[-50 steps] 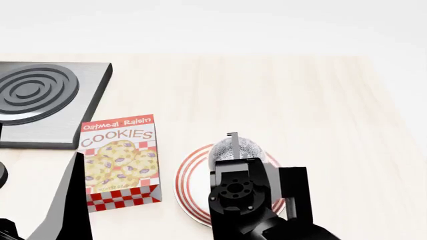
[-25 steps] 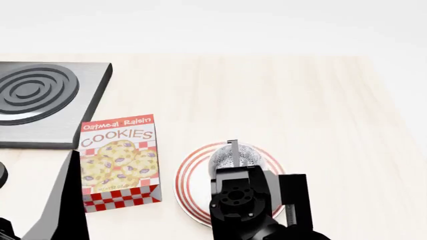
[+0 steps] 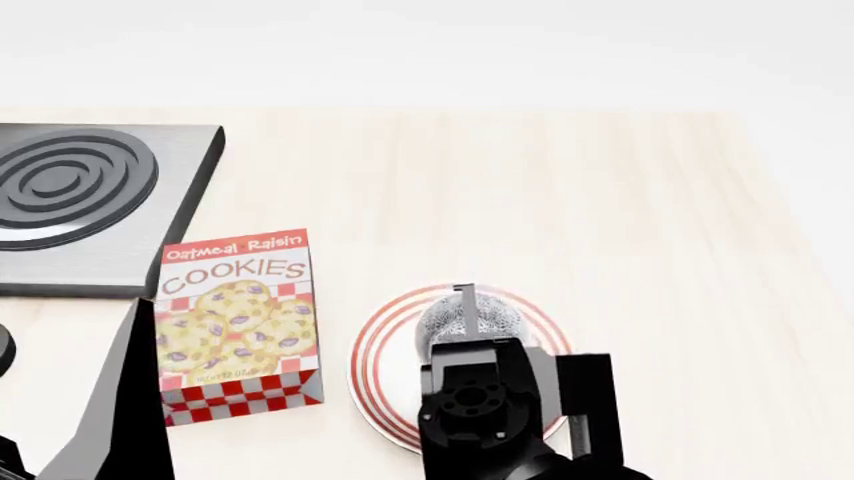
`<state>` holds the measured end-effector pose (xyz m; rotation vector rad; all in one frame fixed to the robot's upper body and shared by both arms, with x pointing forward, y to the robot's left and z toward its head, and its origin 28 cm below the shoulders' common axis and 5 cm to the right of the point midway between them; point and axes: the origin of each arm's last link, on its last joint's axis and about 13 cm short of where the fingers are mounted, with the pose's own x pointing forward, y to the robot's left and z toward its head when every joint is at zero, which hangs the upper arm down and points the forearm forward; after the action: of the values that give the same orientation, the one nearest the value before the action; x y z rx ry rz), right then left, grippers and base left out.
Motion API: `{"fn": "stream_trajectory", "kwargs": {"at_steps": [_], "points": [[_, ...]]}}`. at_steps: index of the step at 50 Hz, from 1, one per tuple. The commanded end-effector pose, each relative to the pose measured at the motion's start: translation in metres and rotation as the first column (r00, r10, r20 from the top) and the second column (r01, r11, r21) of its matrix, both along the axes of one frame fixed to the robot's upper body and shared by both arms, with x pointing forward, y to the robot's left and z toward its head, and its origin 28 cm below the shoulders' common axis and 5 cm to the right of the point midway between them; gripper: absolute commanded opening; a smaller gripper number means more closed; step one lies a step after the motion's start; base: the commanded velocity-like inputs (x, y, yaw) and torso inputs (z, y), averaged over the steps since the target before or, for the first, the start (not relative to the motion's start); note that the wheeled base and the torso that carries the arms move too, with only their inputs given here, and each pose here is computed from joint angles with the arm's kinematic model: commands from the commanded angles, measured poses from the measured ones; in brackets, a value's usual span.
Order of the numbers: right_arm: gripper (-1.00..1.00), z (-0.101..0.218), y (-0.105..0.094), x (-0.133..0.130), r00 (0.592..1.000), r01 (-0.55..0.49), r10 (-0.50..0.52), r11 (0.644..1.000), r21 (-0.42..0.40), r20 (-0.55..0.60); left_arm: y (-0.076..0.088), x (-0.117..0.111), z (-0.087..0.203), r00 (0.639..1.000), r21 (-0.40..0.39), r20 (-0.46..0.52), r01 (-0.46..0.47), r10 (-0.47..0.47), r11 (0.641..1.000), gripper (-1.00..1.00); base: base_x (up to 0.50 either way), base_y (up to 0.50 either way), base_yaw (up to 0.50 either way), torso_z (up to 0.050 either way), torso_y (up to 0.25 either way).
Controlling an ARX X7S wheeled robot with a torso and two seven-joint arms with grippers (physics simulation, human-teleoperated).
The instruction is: Pick the akita bowl from table center and place it on the plate.
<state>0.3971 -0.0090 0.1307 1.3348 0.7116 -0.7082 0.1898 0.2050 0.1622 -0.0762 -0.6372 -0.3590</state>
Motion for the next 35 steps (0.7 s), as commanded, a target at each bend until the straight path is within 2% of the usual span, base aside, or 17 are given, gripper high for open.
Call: {"fn": "stream_trajectory", "kwargs": {"at_steps": [1, 2, 3, 4, 17, 29, 35], "points": [[1.00, 0.002, 0.000, 0.001, 0.997, 0.037, -0.032, 0.997, -0.065, 0.073, 0.001, 0.002, 0.003, 1.000, -0.014, 0.017, -0.011, 0.011, 1.000, 1.00, 0.00, 0.00, 0.00, 0.000, 0.000], [1.00, 0.002, 0.000, 0.002, 0.998, 0.036, -0.032, 0.996, -0.084, 0.049, 0.001, 0.002, 0.003, 1.000, -0.014, 0.017, -0.011, 0.011, 1.000, 1.00, 0.00, 0.00, 0.00, 0.000, 0.000], [1.00, 0.003, 0.001, 0.002, 0.996, 0.042, -0.037, 0.998, -0.053, 0.084, 0.001, 0.002, 0.004, 1.000, -0.014, 0.018, -0.011, 0.011, 1.000, 1.00, 0.00, 0.00, 0.00, 0.000, 0.000], [1.00, 0.003, 0.001, 0.001, 0.997, 0.007, -0.002, 0.998, -0.065, 0.071, 0.001, 0.002, 0.004, 1.000, -0.014, 0.019, -0.011, 0.012, 1.000, 1.00, 0.00, 0.00, 0.00, 0.000, 0.000], [1.00, 0.006, 0.003, 0.002, 0.997, 0.000, 0.005, 0.998, -0.069, 0.079, 0.001, 0.002, 0.004, 1.000, -0.015, 0.018, -0.010, 0.010, 1.000, 1.00, 0.00, 0.00, 0.00, 0.000, 0.000], [1.00, 0.016, 0.011, 0.000, 0.991, -0.001, 0.012, 0.997, -0.082, 0.135, 0.002, 0.001, 0.004, 1.000, -0.016, 0.020, -0.010, 0.010, 1.000, 1.00, 0.00, 0.00, 0.00, 0.000, 0.000], [1.00, 0.021, 0.009, -0.014, 0.985, 0.002, 0.013, 0.996, -0.091, 0.170, 0.002, 0.001, 0.005, 1.000, -0.016, 0.022, -0.011, 0.011, 1.000, 1.00, 0.00, 0.00, 0.00, 0.000, 0.000]]}}
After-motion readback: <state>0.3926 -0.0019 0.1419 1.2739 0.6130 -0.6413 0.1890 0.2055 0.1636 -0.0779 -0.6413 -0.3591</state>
